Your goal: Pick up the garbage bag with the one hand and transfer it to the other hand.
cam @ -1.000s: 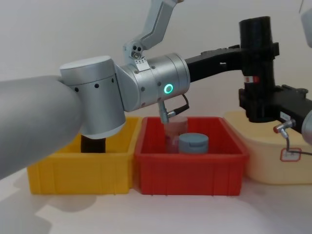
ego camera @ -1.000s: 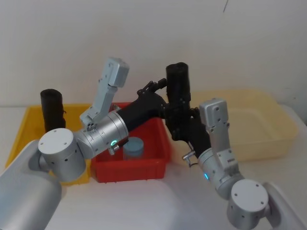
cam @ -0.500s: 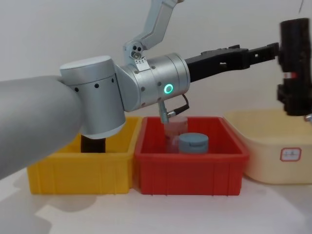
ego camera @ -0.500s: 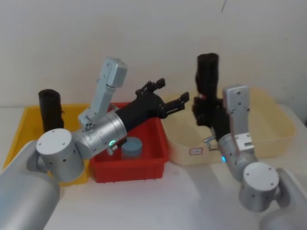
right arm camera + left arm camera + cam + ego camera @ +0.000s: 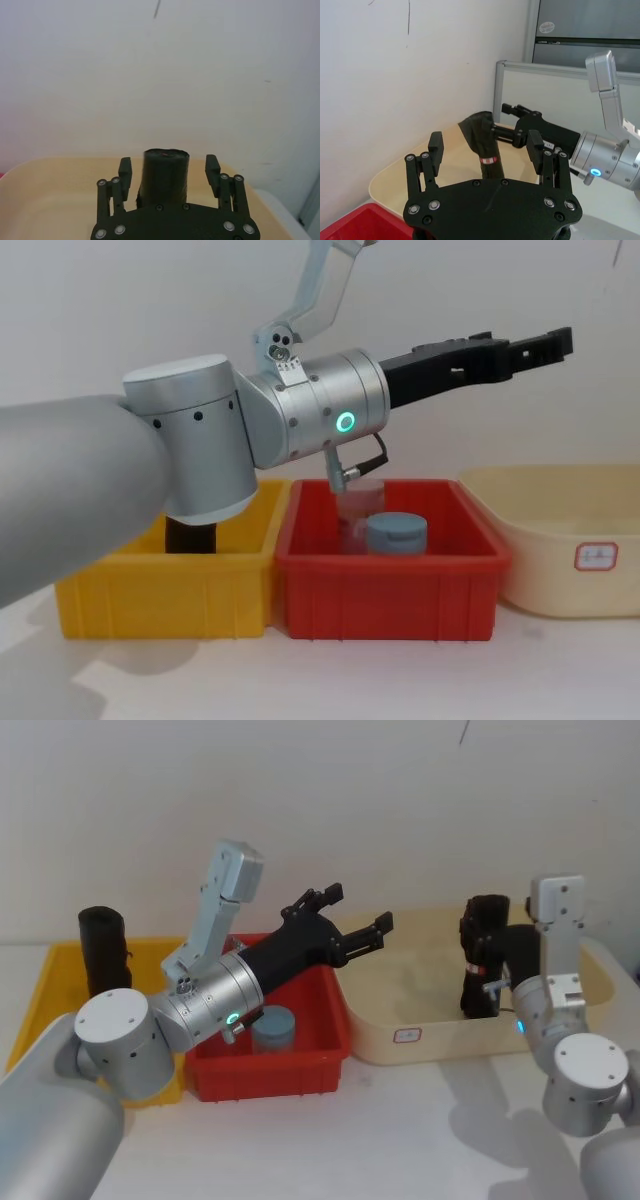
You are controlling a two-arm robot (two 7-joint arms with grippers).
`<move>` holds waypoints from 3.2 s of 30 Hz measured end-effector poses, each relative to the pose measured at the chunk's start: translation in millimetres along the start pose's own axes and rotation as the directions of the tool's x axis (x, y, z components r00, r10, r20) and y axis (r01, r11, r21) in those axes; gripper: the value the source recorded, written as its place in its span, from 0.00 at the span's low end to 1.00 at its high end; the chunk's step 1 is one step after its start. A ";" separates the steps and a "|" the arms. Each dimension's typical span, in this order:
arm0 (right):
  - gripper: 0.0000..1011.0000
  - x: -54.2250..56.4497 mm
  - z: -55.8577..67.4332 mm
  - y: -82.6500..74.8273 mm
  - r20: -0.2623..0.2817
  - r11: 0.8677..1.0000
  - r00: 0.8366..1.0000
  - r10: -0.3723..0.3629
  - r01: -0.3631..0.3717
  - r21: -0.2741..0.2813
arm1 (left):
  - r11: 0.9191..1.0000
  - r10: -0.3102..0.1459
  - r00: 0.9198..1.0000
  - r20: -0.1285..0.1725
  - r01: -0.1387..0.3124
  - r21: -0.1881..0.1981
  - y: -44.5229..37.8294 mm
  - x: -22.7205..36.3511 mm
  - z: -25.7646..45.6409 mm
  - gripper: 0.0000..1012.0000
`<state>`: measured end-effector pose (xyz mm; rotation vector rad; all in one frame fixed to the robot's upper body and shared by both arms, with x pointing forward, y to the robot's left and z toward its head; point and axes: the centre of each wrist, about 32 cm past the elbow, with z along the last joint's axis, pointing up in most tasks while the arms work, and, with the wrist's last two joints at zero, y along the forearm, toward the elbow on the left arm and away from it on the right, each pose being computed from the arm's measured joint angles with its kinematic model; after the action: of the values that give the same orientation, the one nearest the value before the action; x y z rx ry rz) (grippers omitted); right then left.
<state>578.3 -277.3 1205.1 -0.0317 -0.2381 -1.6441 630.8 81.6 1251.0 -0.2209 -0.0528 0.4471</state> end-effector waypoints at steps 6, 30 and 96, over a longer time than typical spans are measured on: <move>0.98 6.6 7.2 1.1 -0.002 1.000 1.000 -0.017 0.017 0.018 | 1.000 0.003 1.000 0.001 -0.003 0.000 0.9 -0.1 -0.3 0.99; 0.99 -16.1 34.1 -33.7 -0.041 0.974 0.976 0.212 -0.208 0.090 | 0.972 0.234 0.968 0.095 -0.229 -0.059 40.6 -14.0 5.2 0.99; 0.99 -80.4 34.7 -44.3 -0.019 0.735 0.743 0.669 -0.664 -0.138 | 0.757 0.654 0.726 0.213 -0.630 -0.174 162.3 -33.8 4.6 0.99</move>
<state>537.5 -189.3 1219.9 -0.2253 -0.1137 -0.9273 531.3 210.4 1219.2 -0.2655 -0.2640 1.1816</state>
